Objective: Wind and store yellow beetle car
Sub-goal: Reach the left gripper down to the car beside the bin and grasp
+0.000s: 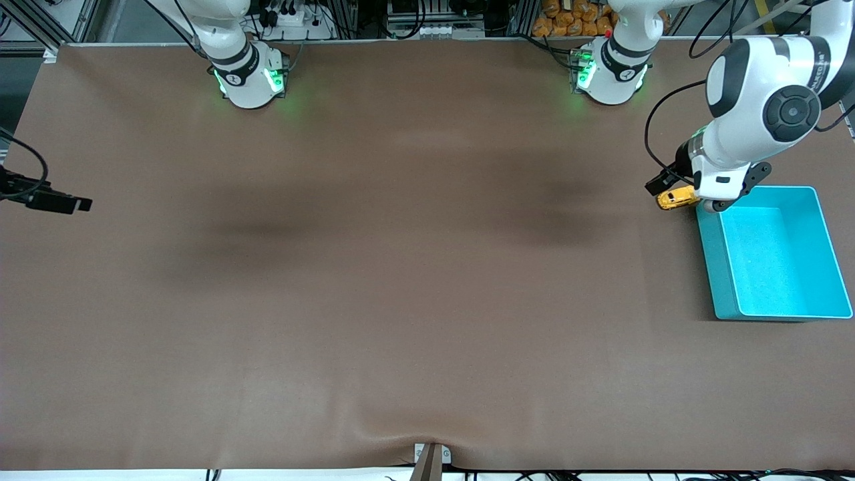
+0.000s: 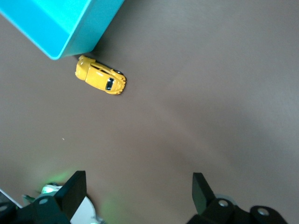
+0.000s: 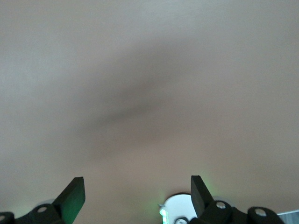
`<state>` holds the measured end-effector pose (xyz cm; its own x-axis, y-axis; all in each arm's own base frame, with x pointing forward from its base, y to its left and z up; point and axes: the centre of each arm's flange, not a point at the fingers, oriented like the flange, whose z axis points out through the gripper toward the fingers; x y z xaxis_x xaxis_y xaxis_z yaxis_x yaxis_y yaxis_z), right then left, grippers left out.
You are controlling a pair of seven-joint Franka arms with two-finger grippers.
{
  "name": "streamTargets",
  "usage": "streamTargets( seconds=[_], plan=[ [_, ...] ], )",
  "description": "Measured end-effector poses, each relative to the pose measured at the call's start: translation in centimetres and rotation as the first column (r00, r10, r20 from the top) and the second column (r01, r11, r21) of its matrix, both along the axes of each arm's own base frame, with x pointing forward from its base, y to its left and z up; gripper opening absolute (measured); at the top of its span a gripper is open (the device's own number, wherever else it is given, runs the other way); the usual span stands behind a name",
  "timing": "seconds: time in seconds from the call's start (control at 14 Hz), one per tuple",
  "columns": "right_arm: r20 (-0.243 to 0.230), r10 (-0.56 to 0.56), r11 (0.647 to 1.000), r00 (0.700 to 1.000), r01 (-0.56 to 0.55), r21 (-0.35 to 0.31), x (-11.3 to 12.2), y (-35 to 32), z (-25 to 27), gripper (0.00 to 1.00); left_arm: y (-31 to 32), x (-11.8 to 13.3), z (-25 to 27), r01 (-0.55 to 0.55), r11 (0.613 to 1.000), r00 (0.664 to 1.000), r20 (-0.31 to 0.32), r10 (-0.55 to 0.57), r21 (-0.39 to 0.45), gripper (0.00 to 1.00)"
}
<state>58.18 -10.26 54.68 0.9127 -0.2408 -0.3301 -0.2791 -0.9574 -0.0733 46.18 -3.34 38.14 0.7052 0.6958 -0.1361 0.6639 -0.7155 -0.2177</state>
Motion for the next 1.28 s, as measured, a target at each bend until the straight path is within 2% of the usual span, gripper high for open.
streamTargets(
  seconds=[0.14,0.29,0.5,0.64,1.0,1.14,1.28],
  plan=[
    [0.026,0.102,0.994,0.994,-0.103,0.02,-0.1,1.4,1.0,1.0,2.0,-0.1,-1.0,-0.101,0.995,0.995,0.028,0.101,0.012,1.0],
    [0.058,0.16,0.987,0.985,-0.161,0.012,-0.5,3.5,2.8,1.0,5.3,0.0,-1.6,-0.213,0.977,0.975,0.068,0.213,-0.002,1.0],
    [0.132,0.244,0.969,0.961,-0.245,-0.004,-1.8,6.7,6.7,1.0,10.9,-0.5,-2.4,-0.377,0.924,0.917,0.119,0.382,-0.059,1.0],
    [0.187,0.29,0.956,0.939,-0.291,-0.02,-3.1,8.3,9.4,1.0,13.5,-1.1,-2.8,-0.458,0.885,0.877,0.12,0.466,-0.084,1.0],
    [0.245,0.324,0.945,0.914,-0.325,-0.039,-5.9,8.7,12.1,1.0,12.5,-2.8,-6.9,-0.575,0.815,0.801,0.153,0.579,-0.073,1.0],
    [0.266,0.353,0.935,0.897,-0.352,-0.051,-6.0,8.6,11.8,1.0,11.6,-3.7,-9.4,-0.606,0.792,0.778,0.153,0.609,-0.068,1.0],
    [0.27,0.38,0.925,0.885,-0.368,-0.095,-5.6,8.2,11.5,1.0,11.8,-4.0,-11.4,-0.629,0.775,0.762,0.145,0.631,-0.07,1.0]
  ],
)
